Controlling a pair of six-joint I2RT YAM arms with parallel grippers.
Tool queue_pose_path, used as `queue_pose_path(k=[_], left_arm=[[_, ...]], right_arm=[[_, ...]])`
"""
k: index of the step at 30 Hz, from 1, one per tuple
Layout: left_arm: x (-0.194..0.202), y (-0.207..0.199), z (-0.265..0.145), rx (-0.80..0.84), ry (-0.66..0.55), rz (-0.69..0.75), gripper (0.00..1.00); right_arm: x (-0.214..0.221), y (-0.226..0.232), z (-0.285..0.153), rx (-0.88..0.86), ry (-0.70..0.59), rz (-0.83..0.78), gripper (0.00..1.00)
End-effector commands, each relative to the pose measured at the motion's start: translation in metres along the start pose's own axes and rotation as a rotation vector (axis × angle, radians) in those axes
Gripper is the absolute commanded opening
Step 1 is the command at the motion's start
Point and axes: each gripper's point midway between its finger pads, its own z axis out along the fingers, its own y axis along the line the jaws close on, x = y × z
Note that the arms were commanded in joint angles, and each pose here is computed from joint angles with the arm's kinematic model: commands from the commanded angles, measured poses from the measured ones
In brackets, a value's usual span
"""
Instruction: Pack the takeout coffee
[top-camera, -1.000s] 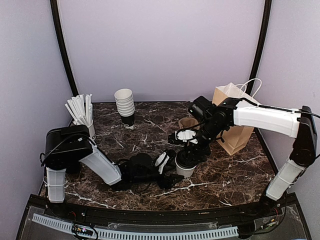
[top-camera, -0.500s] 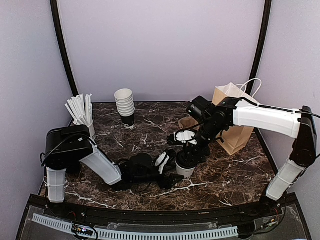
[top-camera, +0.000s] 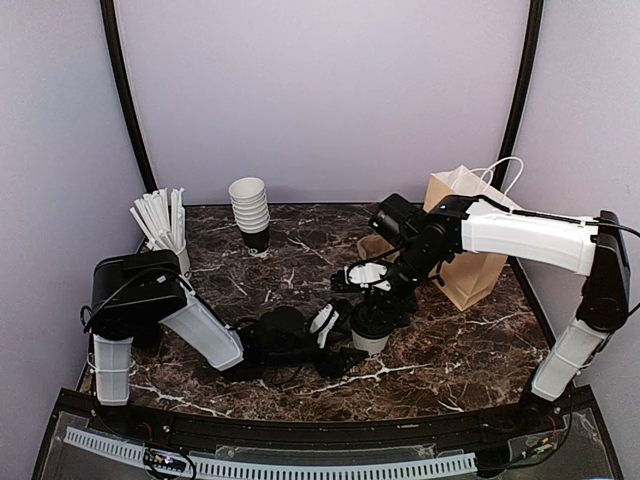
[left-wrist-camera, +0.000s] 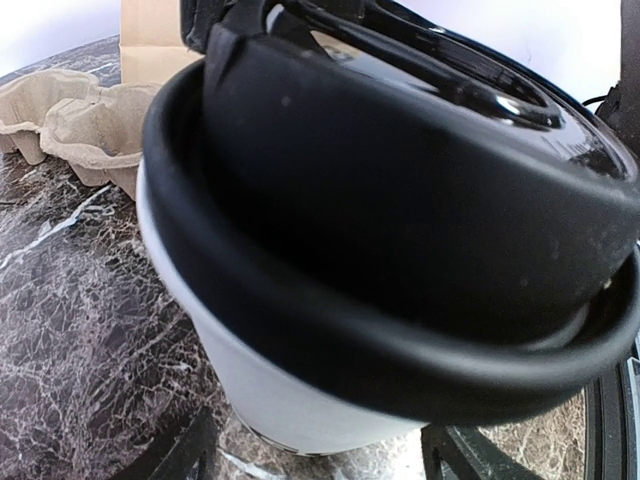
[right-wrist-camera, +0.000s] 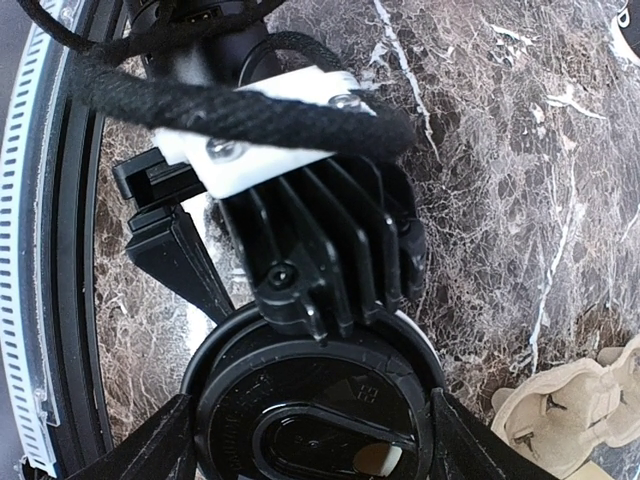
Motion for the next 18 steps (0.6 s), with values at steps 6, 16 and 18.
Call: queue_pose_path(k=[6, 16, 18], left_arm=[[-0.007, 0.001, 0.003, -0.003, -0.022, -0.012, 0.73], [-0.007, 0.001, 0.001, -0.001, -0.027, -0.013, 0.73], [-0.007, 0.001, 0.000, 0.000, -0.032, -0.013, 0.73]], right_arm=[[-0.001, -0.003, 0.008, -0.001, 0.027, 0.035, 0.77], [0.010, 0.001, 0.016, -0.008, 0.104, 0.047, 0.78], [0.010, 0.002, 0.015, -0.012, 0.106, 0.049, 0.78]])
